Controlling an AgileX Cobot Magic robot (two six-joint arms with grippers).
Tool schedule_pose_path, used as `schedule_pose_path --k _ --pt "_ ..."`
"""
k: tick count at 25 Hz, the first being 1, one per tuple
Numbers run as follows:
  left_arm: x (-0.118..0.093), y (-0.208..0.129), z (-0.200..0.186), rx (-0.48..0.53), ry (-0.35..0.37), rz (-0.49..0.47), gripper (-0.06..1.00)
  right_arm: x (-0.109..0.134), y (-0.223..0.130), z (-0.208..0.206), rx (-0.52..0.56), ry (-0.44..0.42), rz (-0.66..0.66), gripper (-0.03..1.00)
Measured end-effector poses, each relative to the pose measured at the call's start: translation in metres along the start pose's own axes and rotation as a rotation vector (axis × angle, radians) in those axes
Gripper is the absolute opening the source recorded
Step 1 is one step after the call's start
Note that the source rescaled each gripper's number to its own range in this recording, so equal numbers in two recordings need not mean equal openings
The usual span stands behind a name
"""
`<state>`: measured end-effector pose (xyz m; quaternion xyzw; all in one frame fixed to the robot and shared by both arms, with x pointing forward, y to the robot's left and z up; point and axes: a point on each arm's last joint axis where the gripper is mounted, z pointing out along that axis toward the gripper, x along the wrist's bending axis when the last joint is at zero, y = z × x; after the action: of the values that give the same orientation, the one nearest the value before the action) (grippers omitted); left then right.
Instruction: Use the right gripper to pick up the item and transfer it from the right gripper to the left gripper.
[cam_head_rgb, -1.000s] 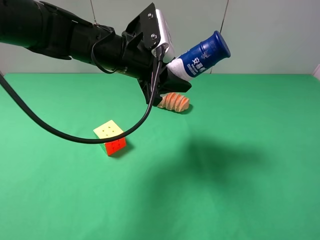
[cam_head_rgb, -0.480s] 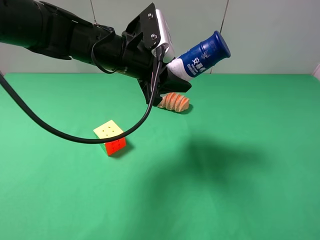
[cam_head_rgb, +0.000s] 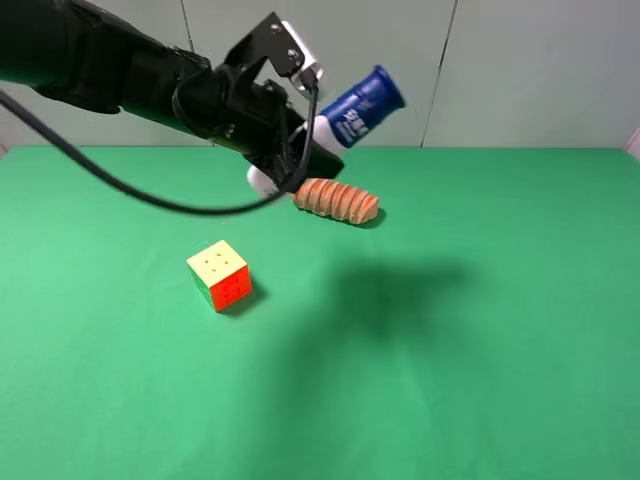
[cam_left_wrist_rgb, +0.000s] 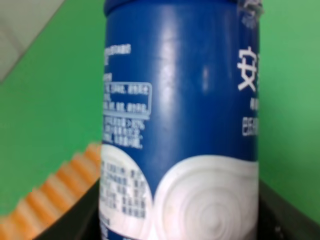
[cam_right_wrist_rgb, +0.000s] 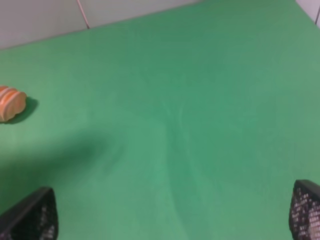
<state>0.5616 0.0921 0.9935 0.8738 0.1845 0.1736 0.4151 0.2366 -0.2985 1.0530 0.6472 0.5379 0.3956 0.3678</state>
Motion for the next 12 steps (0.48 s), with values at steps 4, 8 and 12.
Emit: schedule_pose_path --k 4,8,12 --pt "0.021 -0.010 -0.013 0.052 0.109 -0.127 0.06 0.000 0.000 0.000 0.001 0.000 0.000 1.00" --pt "0.039 -0.028 -0.022 0.097 0.227 -0.266 0.06 0.000 0.000 0.000 0.001 0.000 0.000 1.00" --pt "0.050 -0.046 -0.028 0.126 0.343 -0.363 0.06 0.000 0.000 0.000 0.001 0.000 0.000 1.00"
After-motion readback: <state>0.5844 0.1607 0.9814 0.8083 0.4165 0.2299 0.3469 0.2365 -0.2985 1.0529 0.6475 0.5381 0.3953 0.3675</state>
